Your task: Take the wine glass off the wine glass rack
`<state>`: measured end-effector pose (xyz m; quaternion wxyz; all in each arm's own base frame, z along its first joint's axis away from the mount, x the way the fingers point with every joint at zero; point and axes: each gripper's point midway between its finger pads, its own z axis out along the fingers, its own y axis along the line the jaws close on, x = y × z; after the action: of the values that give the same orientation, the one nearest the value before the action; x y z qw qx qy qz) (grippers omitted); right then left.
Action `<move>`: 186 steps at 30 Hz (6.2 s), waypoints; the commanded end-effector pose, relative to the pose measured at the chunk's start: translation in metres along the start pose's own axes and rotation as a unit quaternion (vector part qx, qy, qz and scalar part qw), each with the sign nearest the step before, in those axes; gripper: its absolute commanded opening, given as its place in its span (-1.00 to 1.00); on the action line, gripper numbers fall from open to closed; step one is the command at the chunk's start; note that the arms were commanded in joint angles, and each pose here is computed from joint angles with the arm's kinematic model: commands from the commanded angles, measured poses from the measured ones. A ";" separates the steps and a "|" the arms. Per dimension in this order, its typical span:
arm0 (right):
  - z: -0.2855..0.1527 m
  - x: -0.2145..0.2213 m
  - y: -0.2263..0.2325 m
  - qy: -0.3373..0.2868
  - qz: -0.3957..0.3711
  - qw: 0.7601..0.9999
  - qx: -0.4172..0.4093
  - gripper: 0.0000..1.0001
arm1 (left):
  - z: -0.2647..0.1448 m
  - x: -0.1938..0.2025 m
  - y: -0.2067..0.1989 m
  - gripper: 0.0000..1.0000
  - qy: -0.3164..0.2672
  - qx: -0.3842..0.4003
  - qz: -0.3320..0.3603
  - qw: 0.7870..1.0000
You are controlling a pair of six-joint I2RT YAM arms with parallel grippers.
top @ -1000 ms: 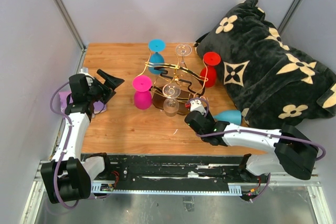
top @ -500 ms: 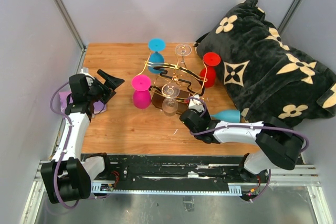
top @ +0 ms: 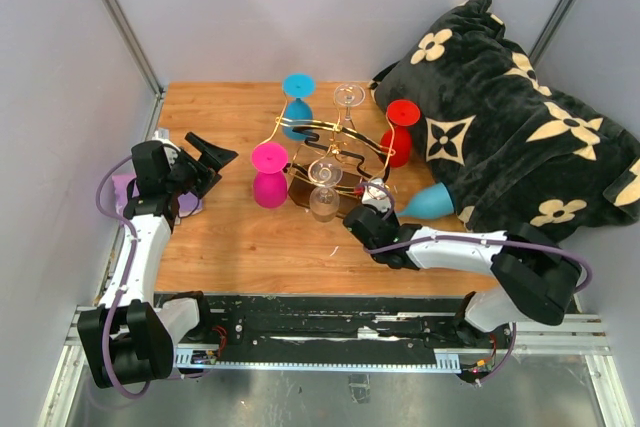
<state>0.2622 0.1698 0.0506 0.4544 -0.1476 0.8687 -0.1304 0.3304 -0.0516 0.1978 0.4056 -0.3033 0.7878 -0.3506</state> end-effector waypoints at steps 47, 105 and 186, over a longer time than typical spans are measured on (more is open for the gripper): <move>-0.016 0.146 0.010 0.145 -0.326 0.911 0.207 -0.47 | -0.001 0.009 0.002 0.92 0.012 0.003 0.015 1.000; -0.280 -0.003 0.172 -0.021 -0.207 0.849 -0.486 0.59 | -0.036 -0.033 -0.068 0.46 -0.066 0.082 0.092 0.990; -0.236 -0.057 -0.020 -0.155 0.019 0.918 -0.364 0.57 | -0.013 -0.038 -0.097 -0.40 -0.072 0.078 0.069 0.992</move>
<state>0.0943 0.2011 0.2340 0.4939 -0.3209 0.7712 0.2415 0.3594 -0.0803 0.2856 0.4803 -0.2467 0.7534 -0.3753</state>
